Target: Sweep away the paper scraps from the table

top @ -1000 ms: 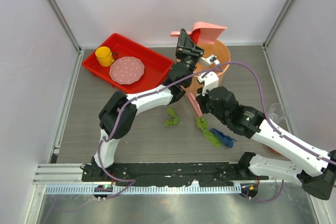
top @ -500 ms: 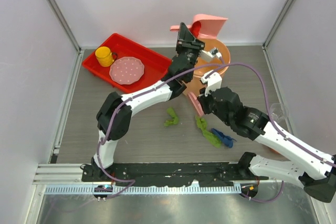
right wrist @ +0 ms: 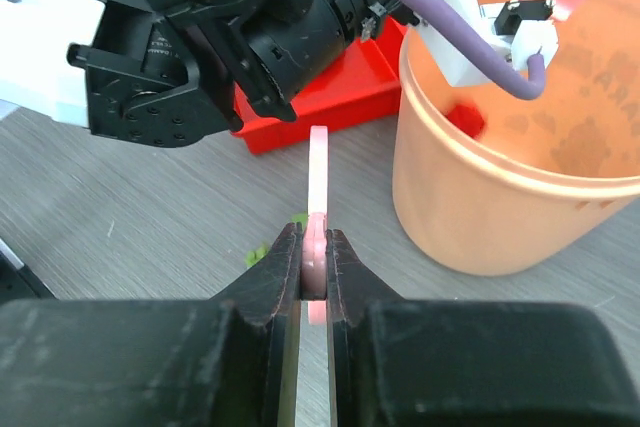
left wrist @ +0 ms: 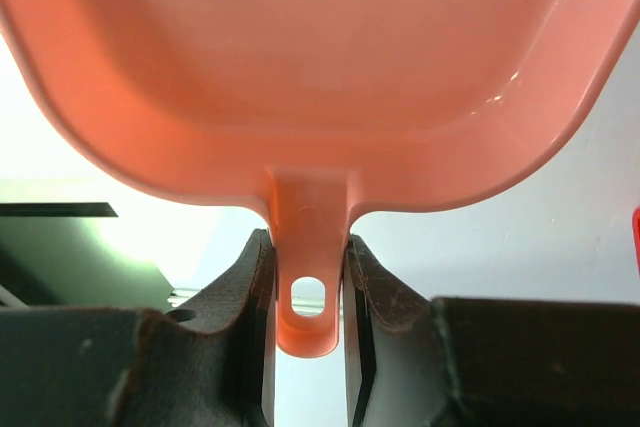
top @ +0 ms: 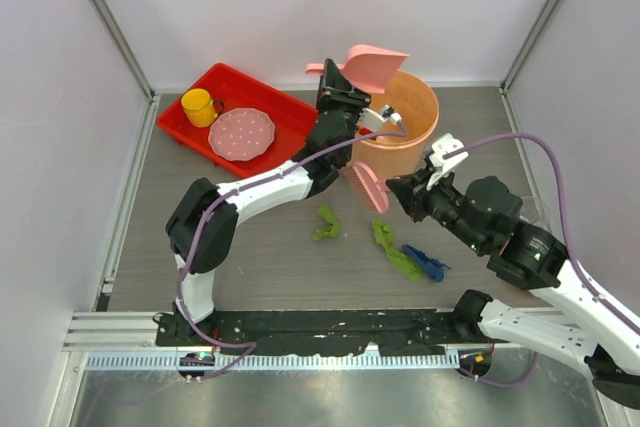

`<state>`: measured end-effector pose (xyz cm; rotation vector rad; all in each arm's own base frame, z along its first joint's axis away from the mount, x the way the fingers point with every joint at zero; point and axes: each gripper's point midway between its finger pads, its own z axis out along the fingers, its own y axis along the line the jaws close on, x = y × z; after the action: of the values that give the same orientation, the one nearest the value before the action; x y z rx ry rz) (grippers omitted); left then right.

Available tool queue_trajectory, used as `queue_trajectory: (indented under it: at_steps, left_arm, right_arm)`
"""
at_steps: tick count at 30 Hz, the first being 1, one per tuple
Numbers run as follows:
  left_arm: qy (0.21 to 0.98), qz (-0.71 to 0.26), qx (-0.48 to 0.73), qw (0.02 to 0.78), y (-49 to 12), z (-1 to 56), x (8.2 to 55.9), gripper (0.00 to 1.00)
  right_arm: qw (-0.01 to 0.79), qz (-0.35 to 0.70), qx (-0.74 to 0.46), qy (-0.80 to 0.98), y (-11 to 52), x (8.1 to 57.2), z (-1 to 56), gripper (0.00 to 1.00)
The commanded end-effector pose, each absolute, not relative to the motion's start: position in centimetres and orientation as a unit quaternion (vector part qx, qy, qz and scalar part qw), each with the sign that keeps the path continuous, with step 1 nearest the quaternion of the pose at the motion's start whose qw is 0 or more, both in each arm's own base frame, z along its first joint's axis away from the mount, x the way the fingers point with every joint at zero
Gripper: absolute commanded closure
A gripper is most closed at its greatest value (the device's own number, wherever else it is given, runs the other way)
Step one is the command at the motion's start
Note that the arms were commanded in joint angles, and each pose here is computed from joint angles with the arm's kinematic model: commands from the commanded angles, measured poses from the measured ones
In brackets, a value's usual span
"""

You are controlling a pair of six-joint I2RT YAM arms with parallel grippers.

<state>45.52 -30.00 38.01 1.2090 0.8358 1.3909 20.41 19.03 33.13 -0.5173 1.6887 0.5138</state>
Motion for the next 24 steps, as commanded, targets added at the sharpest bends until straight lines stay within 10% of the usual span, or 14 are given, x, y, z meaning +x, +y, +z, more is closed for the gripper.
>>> queue_trajectory:
  at_steps: [1, 9, 24]
  left_arm:
    - [0.396, 0.563, 0.437, 0.579, -27.7, 44.4, 44.4, 1.0]
    - [0.427, 0.552, 0.423, 0.578, -27.0, 45.1, 44.4, 1.0]
    - [0.74, 0.255, 0.421, 0.458, -17.2, 36.4, 38.4, 1.0]
  right_arm:
    - [0.651, 0.245, -0.212, 0.687, 18.5, 20.0, 37.6, 0.99]
    - [0.648, 0.244, -0.212, 0.69, 18.6, 20.1, 37.3, 0.99]
    - [0.522, 0.362, -0.354, 0.686, 27.4, 17.7, 32.5, 0.99]
